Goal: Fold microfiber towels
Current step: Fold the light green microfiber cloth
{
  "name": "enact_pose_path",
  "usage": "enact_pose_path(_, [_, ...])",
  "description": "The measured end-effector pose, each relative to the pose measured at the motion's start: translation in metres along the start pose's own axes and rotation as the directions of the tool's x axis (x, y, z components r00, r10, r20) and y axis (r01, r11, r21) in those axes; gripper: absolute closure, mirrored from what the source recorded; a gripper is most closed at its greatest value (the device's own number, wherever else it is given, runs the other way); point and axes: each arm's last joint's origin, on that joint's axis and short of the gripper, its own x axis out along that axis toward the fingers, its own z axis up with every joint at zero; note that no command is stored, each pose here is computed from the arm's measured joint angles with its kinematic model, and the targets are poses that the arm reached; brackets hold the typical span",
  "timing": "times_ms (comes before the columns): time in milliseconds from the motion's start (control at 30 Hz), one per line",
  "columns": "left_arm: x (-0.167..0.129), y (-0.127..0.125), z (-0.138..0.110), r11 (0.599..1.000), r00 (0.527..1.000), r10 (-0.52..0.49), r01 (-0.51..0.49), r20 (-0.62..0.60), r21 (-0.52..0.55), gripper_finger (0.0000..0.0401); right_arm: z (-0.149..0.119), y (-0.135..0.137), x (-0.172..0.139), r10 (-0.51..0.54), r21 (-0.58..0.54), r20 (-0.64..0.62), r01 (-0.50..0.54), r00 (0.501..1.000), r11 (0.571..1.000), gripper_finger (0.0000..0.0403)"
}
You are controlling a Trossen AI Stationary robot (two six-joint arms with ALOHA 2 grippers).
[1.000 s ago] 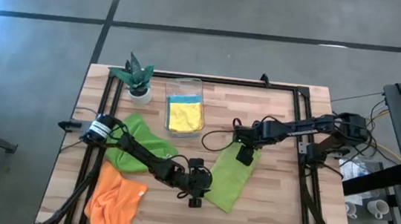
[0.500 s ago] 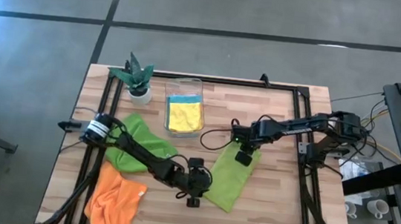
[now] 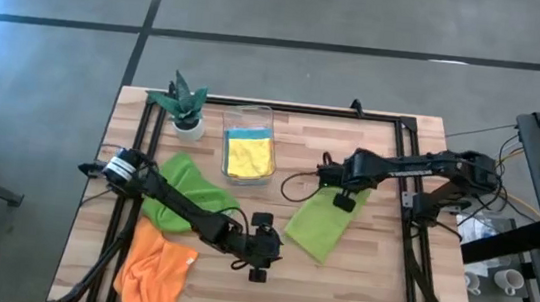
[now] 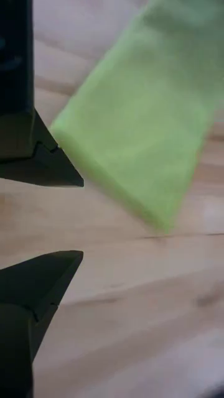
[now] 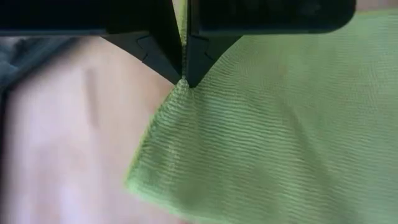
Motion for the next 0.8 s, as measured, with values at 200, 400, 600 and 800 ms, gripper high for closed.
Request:
enact_pose_path(200, [0.006, -0.002, -0.005, 0.999, 1.000, 0.000, 0.000, -0.004, -0.039, 0.0239, 0.008, -0.007, -0.032, -0.025, 0.013, 0.052, 0.024, 0.998, 1.000, 0.0394])
enact_pose_path(400, [0.005, -0.004, -0.005, 0.999, 1.000, -0.003, 0.003, -0.004, -0.046, 0.0239, 0.009, 0.014, -0.051, 0.082, -0.010, 0.099, -0.081, 0.992, 0.997, 0.0394])
enact_pose_path(600, [0.014, -0.005, -0.014, 0.997, 0.999, 0.008, -0.011, -0.031, -0.082, 0.0239, -0.002, 0.040, -0.057, 0.158, -0.011, 0.105, -0.157, 0.982, 0.987, 0.0394])
enact_pose_path(800, [0.036, -0.001, -0.024, 0.994, 0.996, 0.074, -0.079, -0.055, -0.081, 0.0239, 0.001, 0.067, -0.061, 0.295, -0.036, 0.141, -0.293, 0.945, 0.956, 0.0394])
